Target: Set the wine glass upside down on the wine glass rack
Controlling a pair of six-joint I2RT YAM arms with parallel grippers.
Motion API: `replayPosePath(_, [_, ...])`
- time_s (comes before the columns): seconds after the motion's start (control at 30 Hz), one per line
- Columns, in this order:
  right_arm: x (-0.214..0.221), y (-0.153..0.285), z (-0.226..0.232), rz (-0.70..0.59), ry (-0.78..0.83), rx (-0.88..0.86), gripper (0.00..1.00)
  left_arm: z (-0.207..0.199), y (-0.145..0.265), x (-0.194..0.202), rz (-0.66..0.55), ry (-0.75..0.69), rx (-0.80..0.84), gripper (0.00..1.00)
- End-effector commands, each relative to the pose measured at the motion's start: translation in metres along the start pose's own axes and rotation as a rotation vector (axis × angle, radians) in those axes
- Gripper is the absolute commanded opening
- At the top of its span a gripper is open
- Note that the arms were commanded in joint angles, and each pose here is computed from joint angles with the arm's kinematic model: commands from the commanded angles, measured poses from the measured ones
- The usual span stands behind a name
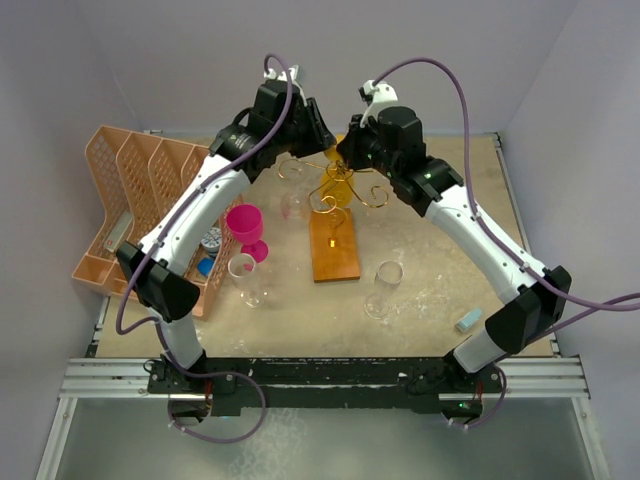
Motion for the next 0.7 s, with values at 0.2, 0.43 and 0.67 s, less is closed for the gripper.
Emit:
replayPosePath(0.2, [-0.022, 0.010, 0.004, -0.075, -0.019, 0.006, 0.04, -0.010, 0.015, -0.010, -0.018, 0.055, 0.091, 0.20])
replayPosePath(0.43, [-0.031, 0.017, 0.004, -0.109, -0.038, 0.014, 0.02, -0.020, 0.028, -0.018, -0.052, 0.117, 0.159, 0.07])
replayPosePath(0.67, [-0.044, 0.023, 0.004, -0.154, -0.064, 0.030, 0.01, -0.024, 0.028, -0.019, -0.050, 0.166, 0.203, 0.00])
Point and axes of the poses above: each gripper's point midway between its finger pads, its own y axis back along the fingers, its own z axis along the line the jaws close on, x = y × z, the point moved 6 cm from there along y, back along the fingers, and after that the axes turned 6 degrees about y, right-handed, at the moved point
